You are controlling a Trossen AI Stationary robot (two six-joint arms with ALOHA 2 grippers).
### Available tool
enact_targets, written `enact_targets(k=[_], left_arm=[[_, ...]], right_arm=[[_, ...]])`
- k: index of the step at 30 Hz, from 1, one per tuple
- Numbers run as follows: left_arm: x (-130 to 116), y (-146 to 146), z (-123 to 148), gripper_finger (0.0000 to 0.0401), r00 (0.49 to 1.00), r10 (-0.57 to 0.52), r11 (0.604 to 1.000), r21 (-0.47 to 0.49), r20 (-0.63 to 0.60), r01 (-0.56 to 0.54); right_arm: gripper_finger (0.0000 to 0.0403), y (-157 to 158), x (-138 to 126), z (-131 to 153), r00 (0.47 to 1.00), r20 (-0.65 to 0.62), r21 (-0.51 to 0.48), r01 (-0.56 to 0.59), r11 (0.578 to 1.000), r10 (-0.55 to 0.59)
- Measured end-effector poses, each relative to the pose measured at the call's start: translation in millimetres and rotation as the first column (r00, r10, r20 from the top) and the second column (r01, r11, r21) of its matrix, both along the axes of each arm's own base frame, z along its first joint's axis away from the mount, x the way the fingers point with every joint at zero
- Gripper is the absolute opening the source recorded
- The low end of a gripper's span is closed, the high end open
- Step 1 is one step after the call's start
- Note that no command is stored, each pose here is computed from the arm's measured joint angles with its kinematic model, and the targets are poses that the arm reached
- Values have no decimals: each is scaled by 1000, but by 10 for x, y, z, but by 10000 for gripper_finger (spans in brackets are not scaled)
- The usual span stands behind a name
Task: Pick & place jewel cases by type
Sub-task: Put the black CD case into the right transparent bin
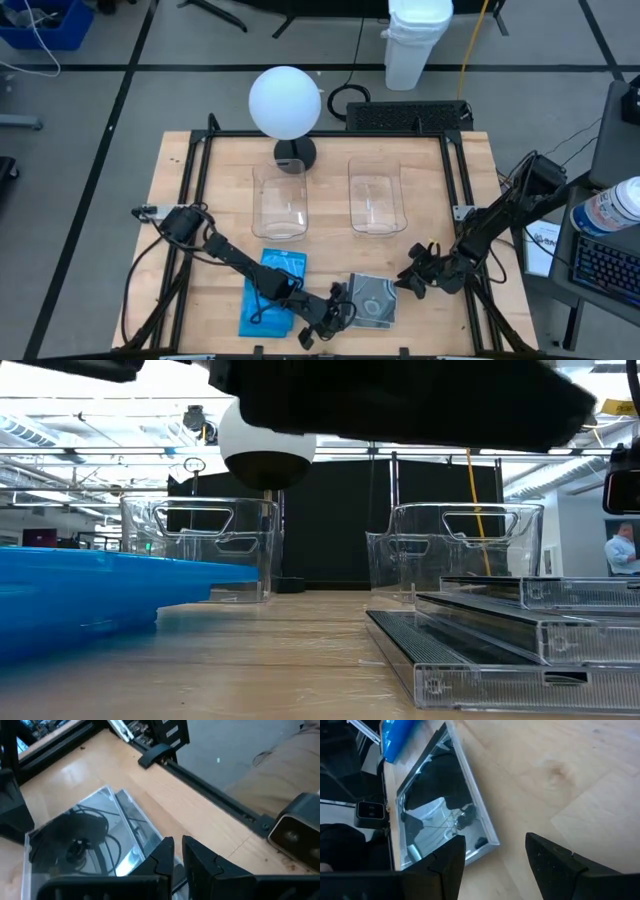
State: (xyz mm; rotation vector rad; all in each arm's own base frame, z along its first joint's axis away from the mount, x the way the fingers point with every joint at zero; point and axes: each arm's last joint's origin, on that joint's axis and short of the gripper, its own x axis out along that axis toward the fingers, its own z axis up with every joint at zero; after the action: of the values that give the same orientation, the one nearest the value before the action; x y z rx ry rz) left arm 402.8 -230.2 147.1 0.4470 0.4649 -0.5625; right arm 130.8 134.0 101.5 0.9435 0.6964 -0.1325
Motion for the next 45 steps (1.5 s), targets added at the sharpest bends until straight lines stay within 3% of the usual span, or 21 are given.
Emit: enact_targets(k=[15,45], left_arm=[[124,186,-234,47,995,71,997,-25,-67,-73],[272,433,-191,46,988,148,988,-44,-52,-150]], right_arm=[[196,21,19,-16,1000,17,-6,-12,1000,13],[196,7,9,-34,1000,1,-26,-14,1000,14]])
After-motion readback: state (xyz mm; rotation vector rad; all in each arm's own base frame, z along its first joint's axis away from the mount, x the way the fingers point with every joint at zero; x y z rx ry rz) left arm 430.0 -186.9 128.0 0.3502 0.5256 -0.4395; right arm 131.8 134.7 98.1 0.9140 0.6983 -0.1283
